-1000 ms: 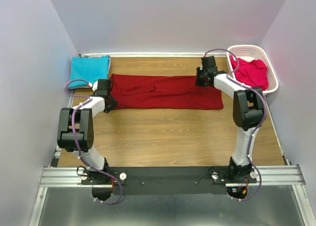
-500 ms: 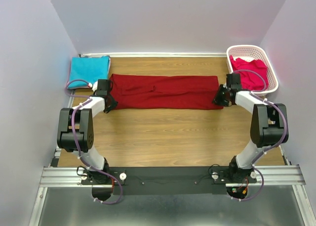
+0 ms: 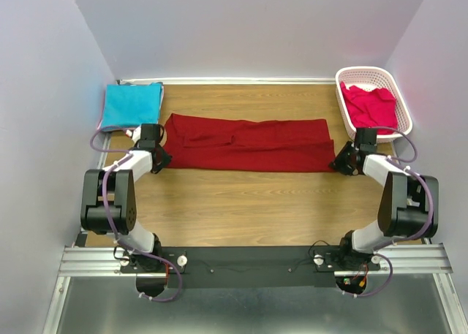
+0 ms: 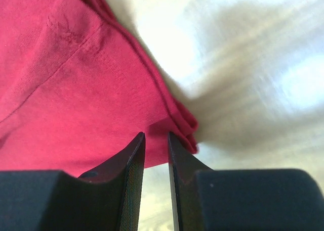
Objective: Fold and stack the t-shirts
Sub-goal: Fold the tshirt
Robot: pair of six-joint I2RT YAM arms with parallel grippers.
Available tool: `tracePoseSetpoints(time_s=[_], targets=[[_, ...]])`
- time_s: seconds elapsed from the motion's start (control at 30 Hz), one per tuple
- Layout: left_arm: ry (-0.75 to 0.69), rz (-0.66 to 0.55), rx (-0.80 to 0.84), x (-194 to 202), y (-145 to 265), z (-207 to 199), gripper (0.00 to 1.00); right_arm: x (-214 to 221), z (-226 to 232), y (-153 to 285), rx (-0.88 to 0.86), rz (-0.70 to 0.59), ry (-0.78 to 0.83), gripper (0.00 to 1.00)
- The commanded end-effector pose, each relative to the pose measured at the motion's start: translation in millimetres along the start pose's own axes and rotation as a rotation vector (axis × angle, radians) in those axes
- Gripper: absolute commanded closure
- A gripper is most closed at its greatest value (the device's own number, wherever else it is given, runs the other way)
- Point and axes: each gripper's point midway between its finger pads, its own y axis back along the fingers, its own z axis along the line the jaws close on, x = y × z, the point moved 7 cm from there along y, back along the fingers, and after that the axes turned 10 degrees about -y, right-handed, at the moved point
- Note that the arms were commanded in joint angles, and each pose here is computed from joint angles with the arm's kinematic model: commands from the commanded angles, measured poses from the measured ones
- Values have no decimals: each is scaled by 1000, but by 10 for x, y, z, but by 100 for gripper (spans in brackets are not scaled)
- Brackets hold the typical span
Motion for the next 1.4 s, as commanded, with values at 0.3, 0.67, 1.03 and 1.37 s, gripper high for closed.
tracePoseSetpoints(time_s=[0.3, 0.67, 1.03, 1.37], targets=[[23, -110, 68, -182, 643, 47, 53, -114, 799, 476, -314, -35, 154, 64], [-9, -91, 145, -342, 346, -300, 65, -39, 1129, -77, -433, 76, 151, 66], [134, 24, -25, -51, -142, 65, 69, -202, 512, -482, -185, -17, 35, 68], [110, -128, 146, -534, 380, -169, 53, -448, 1097, -47, -402, -84, 151, 65]])
